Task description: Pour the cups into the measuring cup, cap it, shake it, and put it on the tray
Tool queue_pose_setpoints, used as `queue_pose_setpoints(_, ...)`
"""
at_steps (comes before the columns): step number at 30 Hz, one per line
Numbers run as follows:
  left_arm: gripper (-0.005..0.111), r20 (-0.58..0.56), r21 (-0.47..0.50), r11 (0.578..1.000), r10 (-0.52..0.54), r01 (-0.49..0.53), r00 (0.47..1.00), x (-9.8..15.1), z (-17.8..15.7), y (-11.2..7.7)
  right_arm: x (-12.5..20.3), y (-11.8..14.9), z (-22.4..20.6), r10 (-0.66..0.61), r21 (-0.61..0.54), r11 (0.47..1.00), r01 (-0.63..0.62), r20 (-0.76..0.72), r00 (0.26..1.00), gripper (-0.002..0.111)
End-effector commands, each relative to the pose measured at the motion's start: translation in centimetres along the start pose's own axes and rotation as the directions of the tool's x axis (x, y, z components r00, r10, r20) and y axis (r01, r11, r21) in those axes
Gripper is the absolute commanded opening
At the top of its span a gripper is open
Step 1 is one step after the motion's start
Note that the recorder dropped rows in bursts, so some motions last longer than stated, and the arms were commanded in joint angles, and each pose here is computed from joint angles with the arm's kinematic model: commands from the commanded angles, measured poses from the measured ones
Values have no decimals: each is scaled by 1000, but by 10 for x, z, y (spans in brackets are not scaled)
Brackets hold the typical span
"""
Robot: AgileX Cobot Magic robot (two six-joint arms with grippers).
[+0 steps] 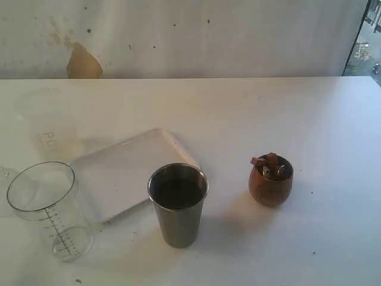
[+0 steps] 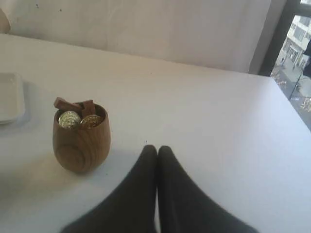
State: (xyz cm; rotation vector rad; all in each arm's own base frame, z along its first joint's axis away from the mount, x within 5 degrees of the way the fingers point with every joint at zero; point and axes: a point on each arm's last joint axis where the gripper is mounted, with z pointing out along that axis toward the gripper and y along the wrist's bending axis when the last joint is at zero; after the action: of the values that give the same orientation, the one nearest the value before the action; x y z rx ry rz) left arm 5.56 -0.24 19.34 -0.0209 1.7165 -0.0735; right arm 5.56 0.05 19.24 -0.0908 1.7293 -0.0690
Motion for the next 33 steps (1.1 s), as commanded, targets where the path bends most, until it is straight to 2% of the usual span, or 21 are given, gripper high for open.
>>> queue_pose_setpoints(1, 0, 0, 6, 1000, -3, 3, 1000, 1, 0, 0, -4, -1, 0, -12, 9, 1000, 12, 58, 998, 0)
queue_pose_setpoints(8, 0, 0, 6, 1000, -3, 3, 1000, 1, 0, 0, -25, -3, -4, 42, 24, 998, -51, 291, 956, 0)
queue_pose_setpoints(10, 0, 0, 6, 1000, -3, 3, 1000, 1, 0, 0, -30, -4, -6, 140, -3, 989, -148, 350, 926, 0)
queue_pose_setpoints(11, 0, 0, 6, 1000, -3, 3, 1000, 1, 0, 0, -33, -5, -7, 232, -37, 971, -237, 386, 893, 0)
queue_pose_setpoints(12, 0, 0, 6, 1000, -3, 3, 1000, 1, 0, 0, -35, -5, -8, 240, -42, 969, -244, 403, 883, 0)
queue_pose_setpoints(14, 0, 0, 6, 1000, -3, 3, 1000, 1, 0, 0, -36, -6, -8, 252, -48, 965, -256, 417, 873, 14)
queue_pose_setpoints(15, 0, 0, 6, 1000, -3, 3, 1000, 1, 0, 0, -36, -6, -9, 277, -60, 959, -279, 419, 865, 31)
queue_pose_setpoints(16, 0, 0, 6, 1000, -3, 3, 1000, 1, 0, 0, -36, -6, -9, 301, -70, 951, -300, 418, 857, 52)
queue_pose_setpoints(17, 0, 0, 6, 1000, -3, 3, 1000, 1, 0, 0, -37, -6, -9, 312, -76, 948, -309, 423, 851, 83)
queue_pose_setpoints(19, 0, 0, 6, 1000, -3, 3, 1000, 1, 0, 0, -37, -6, -5, 346, -88, 936, -341, 403, 847, 105)
queue_pose_setpoints(23, 0, 0, 6, 1000, -3, 3, 1000, 1, 0, 0, -36, -2, 13, 321, -95, 947, -306, 309, 895, 104)
queue_pose_setpoints(26, 0, 0, 6, 1000, -3, 3, 1000, 1, 0, 0, -36, 18, 35, 191, -253, 958, -132, 225, 955, 104)
queue_pose_setpoints(33, 0, 0, 6, 1000, -3, 3, 1000, 1, 0, 0, -18, 25, 67, 111, -299, 950, -86, 70, 991, 104)
